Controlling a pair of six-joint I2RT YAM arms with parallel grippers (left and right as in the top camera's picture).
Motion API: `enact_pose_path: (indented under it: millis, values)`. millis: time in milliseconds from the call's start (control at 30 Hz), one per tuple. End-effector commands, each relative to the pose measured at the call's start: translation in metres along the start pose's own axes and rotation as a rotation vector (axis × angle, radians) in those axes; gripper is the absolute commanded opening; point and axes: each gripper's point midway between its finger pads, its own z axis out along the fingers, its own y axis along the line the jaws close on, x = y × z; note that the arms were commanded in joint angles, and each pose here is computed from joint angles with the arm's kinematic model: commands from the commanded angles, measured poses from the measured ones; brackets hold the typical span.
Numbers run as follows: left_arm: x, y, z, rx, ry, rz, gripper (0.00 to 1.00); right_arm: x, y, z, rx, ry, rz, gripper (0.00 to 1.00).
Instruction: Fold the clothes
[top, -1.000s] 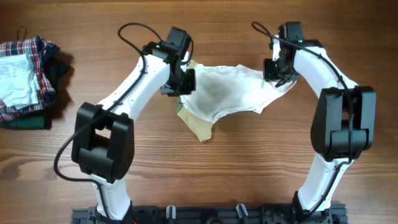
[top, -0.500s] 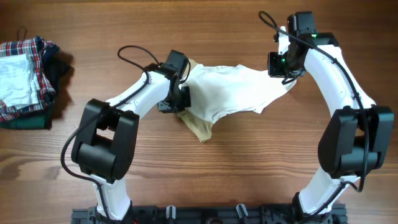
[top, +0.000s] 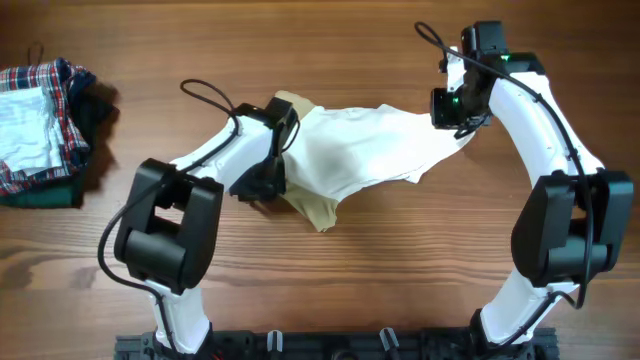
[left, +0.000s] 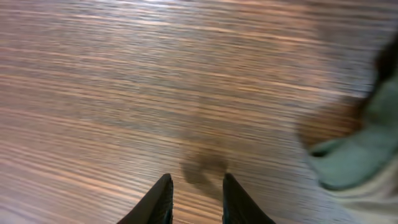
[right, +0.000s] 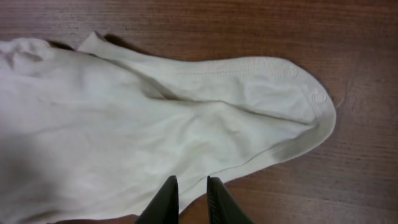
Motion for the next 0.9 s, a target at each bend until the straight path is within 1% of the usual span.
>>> enact_pose_path:
  millis: [0,100,167,633,733,767,800,867]
  values:
    - [-0.001,0.016,0.004,-0.054,0.005,-0.039,0.25,-0.002,0.006,-0.009,-0.022,-0.01,-0.018,0.17]
    - [0.002,0.01,0.004,-0.02,0.023,-0.039,0.32,0.0,0.013,-0.009,-0.037,-0.002,-0.031,0.18]
    - [0.003,0.009,0.004,-0.015,0.026,-0.039,0.33,0.001,0.017,-0.008,-0.039,0.001,-0.041,0.21]
    - [0.003,0.007,0.004,-0.007,0.027,-0.04,0.36,0.002,0.022,-0.008,-0.044,0.005,-0.063,0.22]
    - [0.005,0.004,0.004,0.012,0.042,-0.039,0.36,-0.005,0.038,-0.008,-0.133,-0.032,-0.206,0.22]
    - [0.007,0.001,0.004,0.032,0.052,-0.04,0.35,-0.007,0.039,-0.008,-0.139,-0.041,-0.212,0.21]
    - [0.009,-0.003,0.004,0.053,0.064,-0.04,0.35,-0.01,0.039,-0.008,-0.139,-0.053,-0.214,0.14]
    - [0.013,-0.01,0.003,0.092,0.086,-0.041,0.32,-0.017,0.04,-0.008,-0.138,-0.084,-0.219,0.06]
